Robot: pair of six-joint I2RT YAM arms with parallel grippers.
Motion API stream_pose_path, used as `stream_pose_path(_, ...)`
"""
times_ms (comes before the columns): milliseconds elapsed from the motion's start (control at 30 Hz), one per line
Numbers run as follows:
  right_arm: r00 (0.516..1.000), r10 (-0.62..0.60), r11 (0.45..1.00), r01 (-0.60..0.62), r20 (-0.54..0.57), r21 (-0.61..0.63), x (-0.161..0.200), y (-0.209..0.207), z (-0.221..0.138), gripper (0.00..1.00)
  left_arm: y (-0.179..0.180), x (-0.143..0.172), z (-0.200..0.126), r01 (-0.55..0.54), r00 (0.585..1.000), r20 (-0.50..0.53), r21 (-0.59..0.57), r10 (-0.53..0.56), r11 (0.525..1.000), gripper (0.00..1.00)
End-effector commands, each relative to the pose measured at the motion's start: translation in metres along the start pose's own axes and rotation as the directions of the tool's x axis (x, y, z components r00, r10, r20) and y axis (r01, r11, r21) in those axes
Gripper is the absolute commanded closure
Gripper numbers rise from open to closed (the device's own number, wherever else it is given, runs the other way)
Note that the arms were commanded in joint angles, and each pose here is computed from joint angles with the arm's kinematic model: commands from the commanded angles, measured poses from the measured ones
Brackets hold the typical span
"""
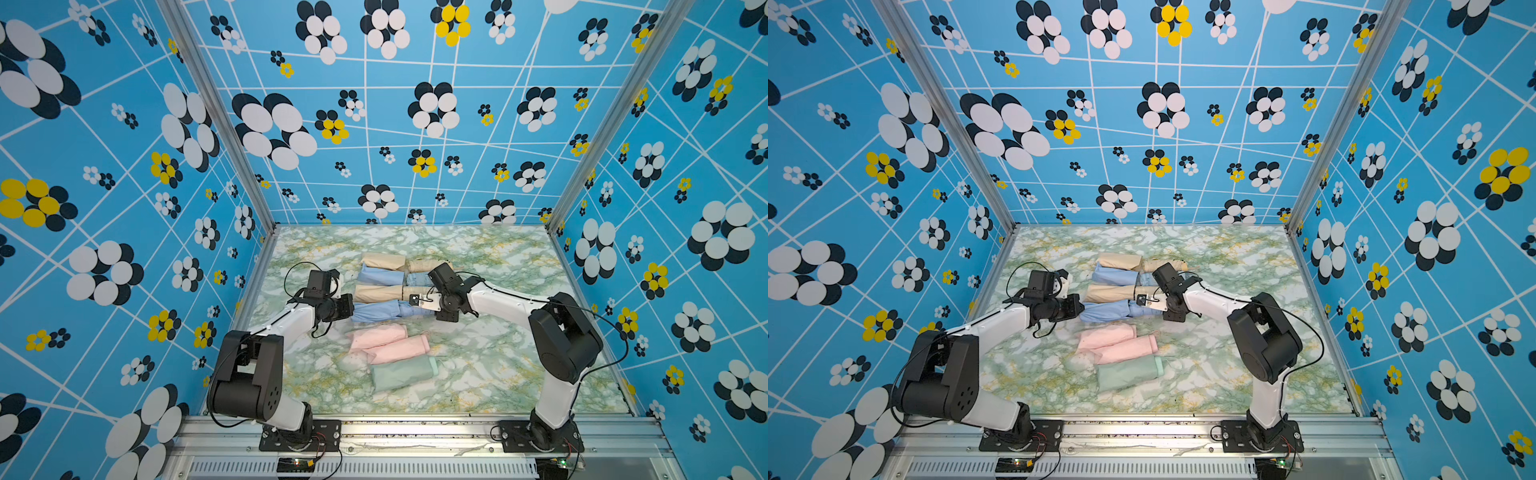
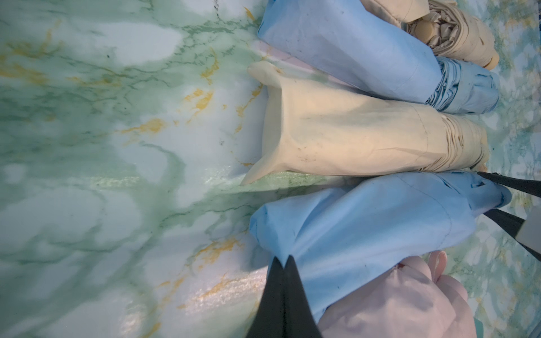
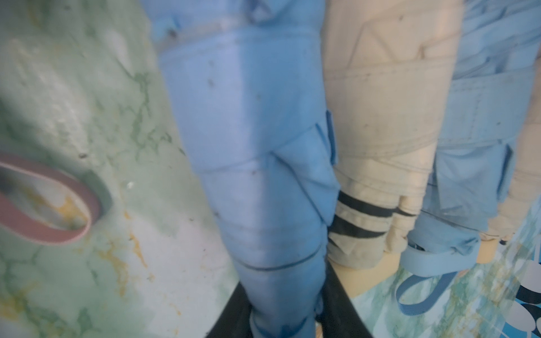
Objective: Take umbrellas out of sleeves
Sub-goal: Take out the umbrella from the umbrella sleeve.
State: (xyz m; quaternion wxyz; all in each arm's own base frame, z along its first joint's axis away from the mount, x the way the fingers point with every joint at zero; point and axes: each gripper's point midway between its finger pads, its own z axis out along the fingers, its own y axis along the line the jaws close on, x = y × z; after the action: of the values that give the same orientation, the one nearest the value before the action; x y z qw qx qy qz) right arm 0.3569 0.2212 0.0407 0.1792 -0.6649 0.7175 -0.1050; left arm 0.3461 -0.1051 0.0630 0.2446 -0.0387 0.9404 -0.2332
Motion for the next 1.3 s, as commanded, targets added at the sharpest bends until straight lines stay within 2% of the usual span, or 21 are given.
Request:
stream_pose_path(0,0.994,-0.015,0.996,0.005,-0.113,-0.091,0.033,0.024,0.006,1.0,0.001,-0.009,-0.001,-0.007,1.0,0.012,-0.004,0.007,1.0,1.0)
stream_pose_path(400,0.988,0.025,0.994,-0.04,-0.153,-0.097,0.043,0.023,0.008,1.0,0.0,-0.01,0.001,-0.002,1.0,0.009,0.006,0.002,1.0,0.99)
stream_pose_path(533,0.983,0.075,0.991,-0.092,-0.168,-0.094,0.045,0.02,0.008,0.91,0.0,-0.01,0.001,-0.001,1.0,0.011,0.008,0.001,1.0,0.97)
stream_pose_path(600,0.979,0.119,0.986,-0.136,-0.166,-0.092,0.043,0.015,0.006,0.86,-0.001,-0.011,0.0,0.002,1.0,0.013,0.011,-0.002,1.0,0.93)
stream_pose_path(800,0.971,0.206,0.974,-0.214,-0.119,-0.067,0.032,0.002,-0.004,0.71,-0.005,-0.013,-0.007,0.005,0.999,0.033,0.017,-0.005,1.0,0.69)
stream_pose_path(933,0.967,0.239,0.969,-0.243,-0.084,-0.035,0.027,-0.006,-0.016,0.49,-0.008,-0.016,-0.02,0.005,0.998,0.062,0.011,-0.006,1.0,0.58)
stream_pose_path(1000,0.967,0.247,0.968,-0.249,-0.063,-0.024,0.025,-0.009,-0.024,0.45,-0.01,-0.017,-0.028,0.008,0.996,0.084,0.011,-0.009,1.0,0.5)
stream_pose_path(1133,0.959,0.283,0.959,-0.283,0.011,-0.006,0.016,-0.017,-0.048,0.43,-0.015,-0.017,-0.046,0.024,0.991,0.134,0.015,-0.025,1.0,0.44)
stream_pose_path(1233,0.949,0.297,0.954,-0.3,0.109,0.005,0.003,-0.021,-0.072,0.36,-0.018,-0.013,-0.058,0.045,0.985,0.163,0.026,-0.048,0.999,0.41)
stream_pose_path(1267,0.943,0.298,0.953,-0.302,0.146,0.007,-0.003,-0.021,-0.08,0.31,-0.018,-0.01,-0.062,0.055,0.983,0.171,0.03,-0.059,0.998,0.4)
